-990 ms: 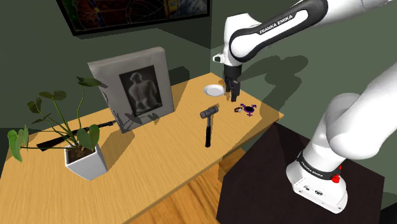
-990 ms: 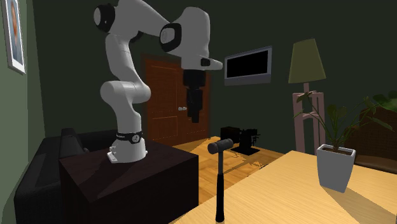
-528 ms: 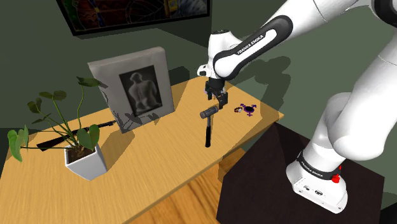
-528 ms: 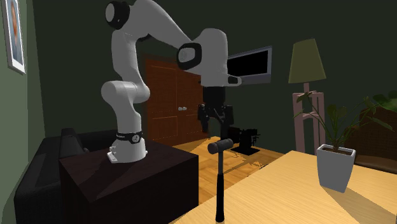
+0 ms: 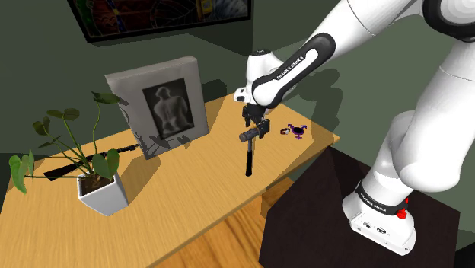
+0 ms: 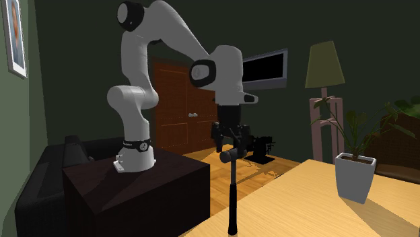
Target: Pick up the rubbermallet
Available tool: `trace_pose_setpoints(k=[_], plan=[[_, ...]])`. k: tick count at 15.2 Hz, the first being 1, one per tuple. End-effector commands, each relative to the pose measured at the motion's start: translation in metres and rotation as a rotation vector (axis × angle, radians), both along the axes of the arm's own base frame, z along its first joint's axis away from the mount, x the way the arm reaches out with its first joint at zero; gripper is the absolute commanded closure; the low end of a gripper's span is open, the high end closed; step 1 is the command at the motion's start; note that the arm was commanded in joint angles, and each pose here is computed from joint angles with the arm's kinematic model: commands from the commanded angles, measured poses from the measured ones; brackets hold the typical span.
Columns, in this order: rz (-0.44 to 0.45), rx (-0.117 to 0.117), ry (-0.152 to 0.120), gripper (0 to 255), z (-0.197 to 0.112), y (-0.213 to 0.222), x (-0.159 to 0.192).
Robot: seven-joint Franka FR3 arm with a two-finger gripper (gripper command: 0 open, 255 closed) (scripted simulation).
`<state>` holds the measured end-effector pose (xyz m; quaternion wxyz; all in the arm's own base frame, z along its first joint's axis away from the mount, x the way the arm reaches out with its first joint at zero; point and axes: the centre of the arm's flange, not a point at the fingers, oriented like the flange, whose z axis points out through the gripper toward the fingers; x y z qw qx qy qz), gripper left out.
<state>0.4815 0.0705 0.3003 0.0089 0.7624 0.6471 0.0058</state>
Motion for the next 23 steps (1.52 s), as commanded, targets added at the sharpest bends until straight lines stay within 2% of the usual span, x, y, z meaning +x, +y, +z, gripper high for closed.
trace_pose_setpoints(k=[1, 2, 11, 23], plan=[[0.000, 0.000, -0.001, 0, -0.005, 0.000, 0.001], [0.000, 0.000, -0.001, 255, -0.005, 0.000, -0.001], [0.000, 0.000, -0.001, 255, -0.005, 0.000, 0.001], [0.000, 0.000, -0.001, 255, 0.059, 0.000, 0.001]])
